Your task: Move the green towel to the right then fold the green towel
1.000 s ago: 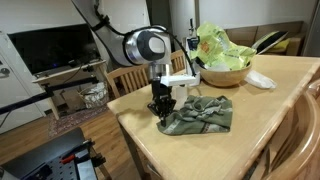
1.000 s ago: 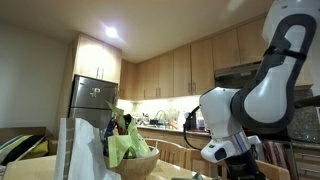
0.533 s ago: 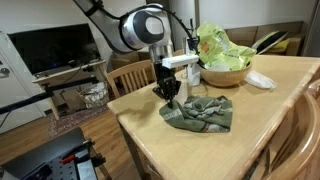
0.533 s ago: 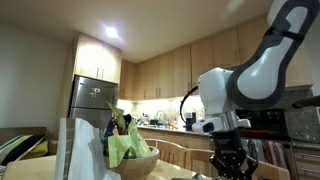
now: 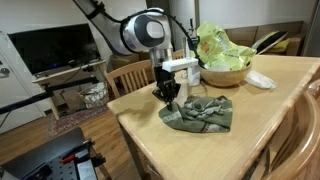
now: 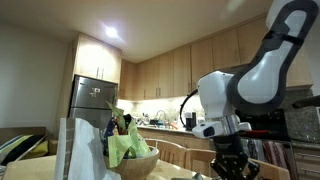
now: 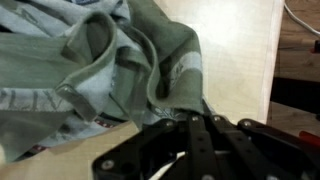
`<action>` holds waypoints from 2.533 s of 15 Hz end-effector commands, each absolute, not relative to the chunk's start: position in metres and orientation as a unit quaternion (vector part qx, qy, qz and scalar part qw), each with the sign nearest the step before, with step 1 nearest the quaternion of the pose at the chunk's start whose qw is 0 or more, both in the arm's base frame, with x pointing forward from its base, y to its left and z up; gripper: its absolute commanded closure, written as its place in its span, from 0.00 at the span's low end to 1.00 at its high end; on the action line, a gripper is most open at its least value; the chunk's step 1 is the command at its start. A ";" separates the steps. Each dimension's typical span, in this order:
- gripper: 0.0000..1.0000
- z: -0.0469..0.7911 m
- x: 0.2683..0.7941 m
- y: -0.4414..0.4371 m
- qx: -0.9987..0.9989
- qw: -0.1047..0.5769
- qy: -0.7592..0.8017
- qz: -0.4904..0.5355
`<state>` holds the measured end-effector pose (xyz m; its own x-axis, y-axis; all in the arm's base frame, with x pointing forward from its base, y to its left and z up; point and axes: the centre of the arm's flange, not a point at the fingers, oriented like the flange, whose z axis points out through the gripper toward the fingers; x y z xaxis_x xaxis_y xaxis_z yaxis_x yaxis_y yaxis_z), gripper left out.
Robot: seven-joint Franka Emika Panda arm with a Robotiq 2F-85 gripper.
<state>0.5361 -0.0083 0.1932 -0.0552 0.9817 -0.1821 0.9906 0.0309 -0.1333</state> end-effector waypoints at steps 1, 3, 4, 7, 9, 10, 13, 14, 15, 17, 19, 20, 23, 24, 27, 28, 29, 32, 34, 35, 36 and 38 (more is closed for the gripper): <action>0.99 0.208 0.559 -0.006 0.695 0.041 0.714 -0.075; 0.99 0.216 0.572 -0.006 0.697 0.060 0.712 -0.056; 0.99 0.219 0.577 -0.005 0.699 0.072 0.710 -0.046; 0.99 0.224 0.590 -0.006 0.708 0.108 0.698 -0.011; 0.99 0.224 0.596 -0.009 0.717 0.127 0.686 0.011; 0.99 0.223 0.598 -0.011 0.721 0.129 0.680 0.022; 0.99 0.217 0.606 -0.017 0.745 0.154 0.647 0.051; 0.99 0.215 0.611 -0.019 0.758 0.168 0.628 0.061; 0.99 0.212 0.617 -0.021 0.768 0.180 0.610 0.071; 0.99 0.206 0.632 -0.026 0.785 0.216 0.574 0.086; 0.99 0.199 0.642 -0.030 0.797 0.231 0.552 0.084; 0.97 0.213 0.625 -0.037 0.788 0.209 0.573 0.082; 0.97 0.202 0.636 -0.035 0.794 0.218 0.563 0.080; 0.97 0.201 0.637 -0.034 0.793 0.218 0.563 0.080; 0.99 0.198 0.639 -0.034 0.794 0.222 0.561 0.077; 0.99 0.194 0.640 -0.034 0.793 0.212 0.566 0.071; 0.99 0.190 0.640 -0.033 0.794 0.209 0.567 0.067; 0.99 0.177 0.638 -0.029 0.795 0.189 0.574 0.056; 0.99 0.170 0.636 -0.027 0.796 0.186 0.575 0.048; 0.99 0.167 0.636 -0.027 0.796 0.181 0.576 0.048; 0.99 0.164 0.636 -0.027 0.797 0.181 0.575 0.045; 0.99 0.159 0.637 -0.028 0.797 0.177 0.576 0.041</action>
<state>0.6287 -0.0258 0.1617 0.3434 0.9318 -0.1176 0.8937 -0.2857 0.3460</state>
